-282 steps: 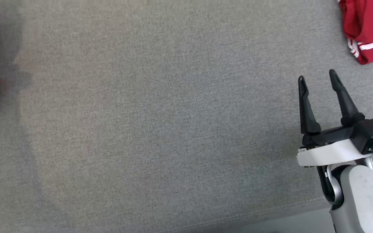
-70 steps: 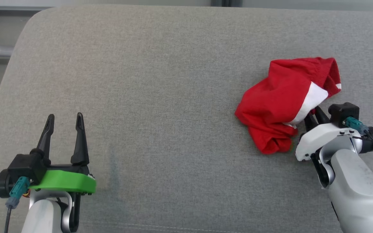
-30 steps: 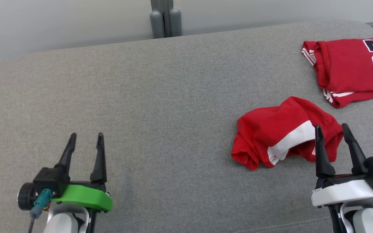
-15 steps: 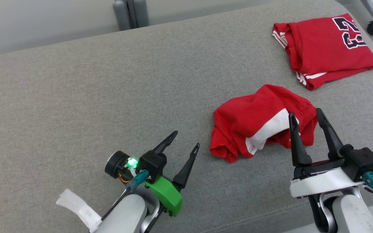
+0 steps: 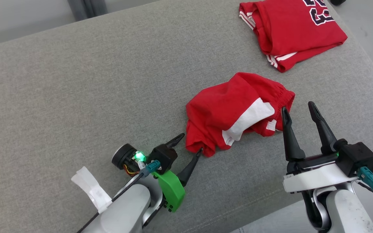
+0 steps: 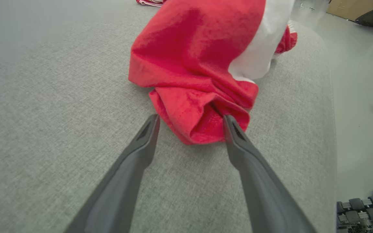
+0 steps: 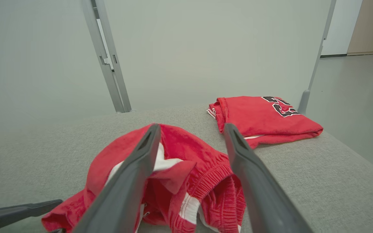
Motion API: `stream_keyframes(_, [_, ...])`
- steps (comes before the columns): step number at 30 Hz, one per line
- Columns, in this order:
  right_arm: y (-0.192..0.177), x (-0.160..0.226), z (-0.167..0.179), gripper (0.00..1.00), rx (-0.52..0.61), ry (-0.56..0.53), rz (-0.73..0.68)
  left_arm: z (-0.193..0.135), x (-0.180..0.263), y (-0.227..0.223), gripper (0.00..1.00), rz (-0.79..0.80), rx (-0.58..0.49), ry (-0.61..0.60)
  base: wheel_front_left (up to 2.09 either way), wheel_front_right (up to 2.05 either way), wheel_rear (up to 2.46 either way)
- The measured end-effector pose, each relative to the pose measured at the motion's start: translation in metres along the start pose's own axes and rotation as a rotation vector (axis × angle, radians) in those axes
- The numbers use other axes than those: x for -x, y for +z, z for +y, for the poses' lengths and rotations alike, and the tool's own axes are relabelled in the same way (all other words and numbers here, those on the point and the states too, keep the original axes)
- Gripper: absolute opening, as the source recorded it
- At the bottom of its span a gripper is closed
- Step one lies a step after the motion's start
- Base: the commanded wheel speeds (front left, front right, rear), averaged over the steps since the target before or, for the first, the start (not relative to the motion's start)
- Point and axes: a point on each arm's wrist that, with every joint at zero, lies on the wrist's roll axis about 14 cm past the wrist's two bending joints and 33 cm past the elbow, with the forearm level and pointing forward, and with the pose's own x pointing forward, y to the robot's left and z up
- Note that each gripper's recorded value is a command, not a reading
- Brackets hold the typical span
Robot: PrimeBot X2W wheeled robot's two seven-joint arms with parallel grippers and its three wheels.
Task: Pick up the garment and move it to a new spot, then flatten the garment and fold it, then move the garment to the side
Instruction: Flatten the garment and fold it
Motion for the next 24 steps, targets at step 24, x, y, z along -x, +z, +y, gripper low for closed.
stream_keyframes(24, [-0.004, -0.011, 0.027, 1.00, -0.032, 0.079, -0.001, 0.156, 0.096, 0.058, 0.00, -0.182, 0.024, 0.524, 0.00, 0.00, 0.00])
